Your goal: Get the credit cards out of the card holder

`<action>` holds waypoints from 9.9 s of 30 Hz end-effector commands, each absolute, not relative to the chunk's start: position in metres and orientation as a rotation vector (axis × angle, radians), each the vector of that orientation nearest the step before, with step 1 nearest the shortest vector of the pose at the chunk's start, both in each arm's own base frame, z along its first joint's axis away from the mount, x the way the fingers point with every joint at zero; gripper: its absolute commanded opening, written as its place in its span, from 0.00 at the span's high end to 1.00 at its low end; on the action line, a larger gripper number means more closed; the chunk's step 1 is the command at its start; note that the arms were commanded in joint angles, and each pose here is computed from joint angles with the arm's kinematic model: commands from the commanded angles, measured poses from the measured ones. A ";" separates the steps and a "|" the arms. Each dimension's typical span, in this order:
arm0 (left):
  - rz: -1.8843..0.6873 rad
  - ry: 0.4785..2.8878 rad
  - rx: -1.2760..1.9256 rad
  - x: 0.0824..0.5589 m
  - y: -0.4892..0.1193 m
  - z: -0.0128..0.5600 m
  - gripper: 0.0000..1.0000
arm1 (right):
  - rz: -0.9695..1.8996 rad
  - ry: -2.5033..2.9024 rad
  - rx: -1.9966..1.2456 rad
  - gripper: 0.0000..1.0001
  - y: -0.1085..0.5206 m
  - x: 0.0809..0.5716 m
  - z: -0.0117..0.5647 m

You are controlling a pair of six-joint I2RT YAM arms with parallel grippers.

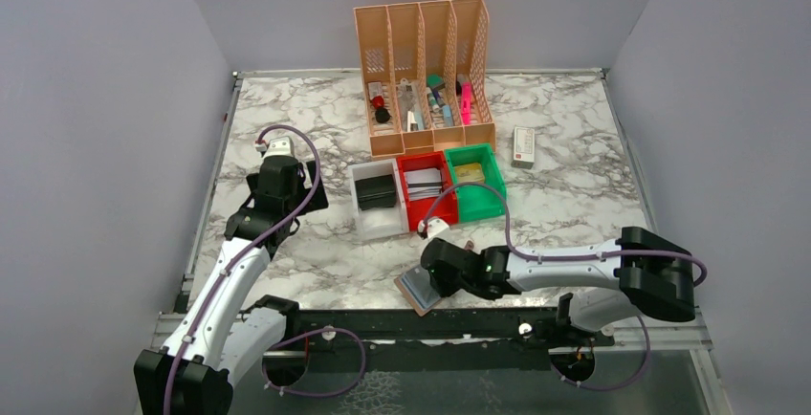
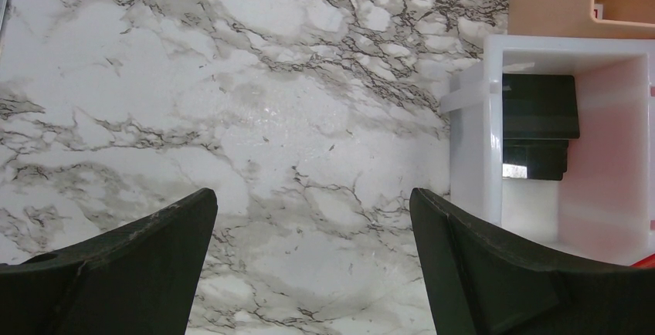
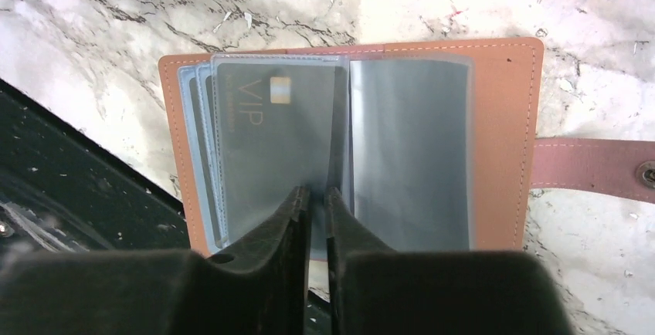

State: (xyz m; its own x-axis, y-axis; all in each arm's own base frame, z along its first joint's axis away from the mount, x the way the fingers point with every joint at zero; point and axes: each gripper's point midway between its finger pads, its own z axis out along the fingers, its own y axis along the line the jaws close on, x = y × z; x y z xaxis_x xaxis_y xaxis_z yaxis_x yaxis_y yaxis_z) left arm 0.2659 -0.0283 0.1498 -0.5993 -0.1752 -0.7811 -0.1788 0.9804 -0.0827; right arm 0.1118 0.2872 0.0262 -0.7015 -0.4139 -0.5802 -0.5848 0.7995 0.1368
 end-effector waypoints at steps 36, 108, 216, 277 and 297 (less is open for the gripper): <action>-0.720 2.255 0.044 0.196 -0.185 0.141 0.10 | 0.475 2.444 -0.704 0.43 0.301 0.117 0.036; -0.734 2.282 -0.006 0.172 -0.216 0.100 0.10 | 0.599 2.362 -0.723 0.56 0.316 0.109 0.066; -0.584 2.251 -0.206 0.176 -0.174 0.094 0.09 | 0.582 2.441 -0.828 0.19 0.332 0.080 0.014; -0.593 2.265 -0.173 0.179 -0.184 0.093 0.09 | 0.811 2.480 -0.965 0.31 0.341 0.076 0.024; -0.578 2.270 -0.174 0.179 -0.183 0.089 0.09 | 0.525 2.481 -0.885 0.36 0.326 0.093 0.026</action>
